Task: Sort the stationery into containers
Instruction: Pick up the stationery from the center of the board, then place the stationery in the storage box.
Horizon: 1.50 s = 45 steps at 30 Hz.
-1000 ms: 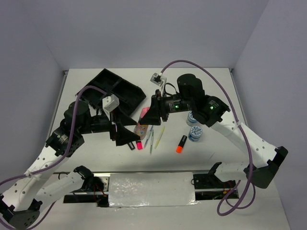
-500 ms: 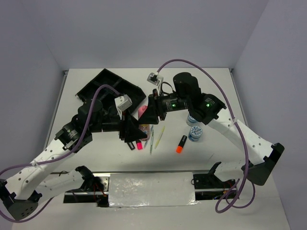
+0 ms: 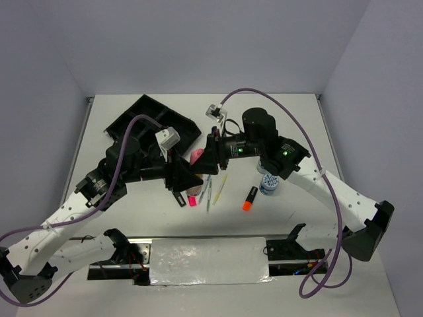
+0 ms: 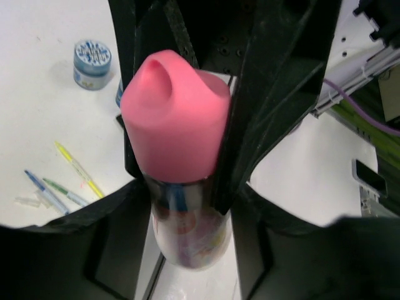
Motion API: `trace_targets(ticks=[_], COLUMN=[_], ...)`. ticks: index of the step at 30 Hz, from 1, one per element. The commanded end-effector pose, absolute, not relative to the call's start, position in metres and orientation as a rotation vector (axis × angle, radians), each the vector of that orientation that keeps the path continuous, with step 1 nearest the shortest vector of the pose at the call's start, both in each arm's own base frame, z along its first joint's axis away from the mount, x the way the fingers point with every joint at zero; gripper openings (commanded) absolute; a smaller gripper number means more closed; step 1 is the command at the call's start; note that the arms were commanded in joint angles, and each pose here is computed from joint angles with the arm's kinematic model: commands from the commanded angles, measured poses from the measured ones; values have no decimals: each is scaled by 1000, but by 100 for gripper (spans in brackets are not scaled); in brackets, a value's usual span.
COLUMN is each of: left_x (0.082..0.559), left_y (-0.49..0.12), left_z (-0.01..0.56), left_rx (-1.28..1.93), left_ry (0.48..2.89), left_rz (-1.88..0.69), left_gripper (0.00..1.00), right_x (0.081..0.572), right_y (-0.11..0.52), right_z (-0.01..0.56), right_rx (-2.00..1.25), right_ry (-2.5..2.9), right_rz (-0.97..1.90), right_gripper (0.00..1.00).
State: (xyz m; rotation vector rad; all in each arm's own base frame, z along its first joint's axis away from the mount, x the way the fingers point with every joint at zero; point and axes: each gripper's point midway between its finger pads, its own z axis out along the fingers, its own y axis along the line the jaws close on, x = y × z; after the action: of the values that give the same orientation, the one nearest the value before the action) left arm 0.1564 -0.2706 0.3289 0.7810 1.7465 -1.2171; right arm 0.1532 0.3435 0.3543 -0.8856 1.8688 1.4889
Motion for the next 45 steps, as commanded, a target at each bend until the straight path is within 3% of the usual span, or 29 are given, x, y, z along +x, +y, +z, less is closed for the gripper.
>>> trace_targets(ticks=[1,2,3,6,11,13,14,16,17,18,19,20,21,22,28,32,38,45], left_x=[162,162,160,159,161,163,164,166,166,167,167,170,171,171,178,215,294,407], left_y=[-270,-270,-271,-272,-271,-271,-271,-269,-268,-266,-264,-261,-259,-258,-251,-236,-177,-55], left_z=[360,361,361,361,357,354,353,352,353,353,353,355,356,357,359,345,308,281], left_rx=[766,768,778,782,777,777,775,764,759,750,737,713,703,697,651,472,26,-655], left_ry=[1617,1611,1605,1603,1620,1633,1637,1647,1643,1646,1652,1650,1646,1645,1665,1793,2008,1991], left_rz=[-1197,-1197,-1209,-1215,-1196,-1191,-1188,-1170,-1163,-1152,-1143,-1123,-1112,-1109,-1056,-872,-533,-280], left_gripper=[58,54,43,24,27,6,0,0,0,0,0,0,0,0,0,0,0,0], right_x=[135,134,133,134,133,134,133,132,131,132,136,137,142,149,184,208,217,230], right_y=[341,342,343,344,343,342,342,341,341,341,341,339,338,336,314,280,229,203], right_z=[392,393,394,395,396,397,398,400,401,401,401,402,400,399,398,406,396,370], right_rx=[-911,-912,-919,-913,-905,-896,-895,-898,-897,-894,-870,-854,-827,-793,-587,-426,-304,-225], right_ry=[1708,1701,1694,1689,1674,1662,1659,1644,1636,1631,1636,1633,1641,1646,1657,1593,1598,1713], right_rz=[1581,1591,1608,1607,1616,1614,1617,1620,1621,1620,1608,1596,1576,1556,1513,1442,1345,1115], right_gripper=[13,13,13,13,13,13,13,15,20,41,53,77,93,100,100,100,100,100])
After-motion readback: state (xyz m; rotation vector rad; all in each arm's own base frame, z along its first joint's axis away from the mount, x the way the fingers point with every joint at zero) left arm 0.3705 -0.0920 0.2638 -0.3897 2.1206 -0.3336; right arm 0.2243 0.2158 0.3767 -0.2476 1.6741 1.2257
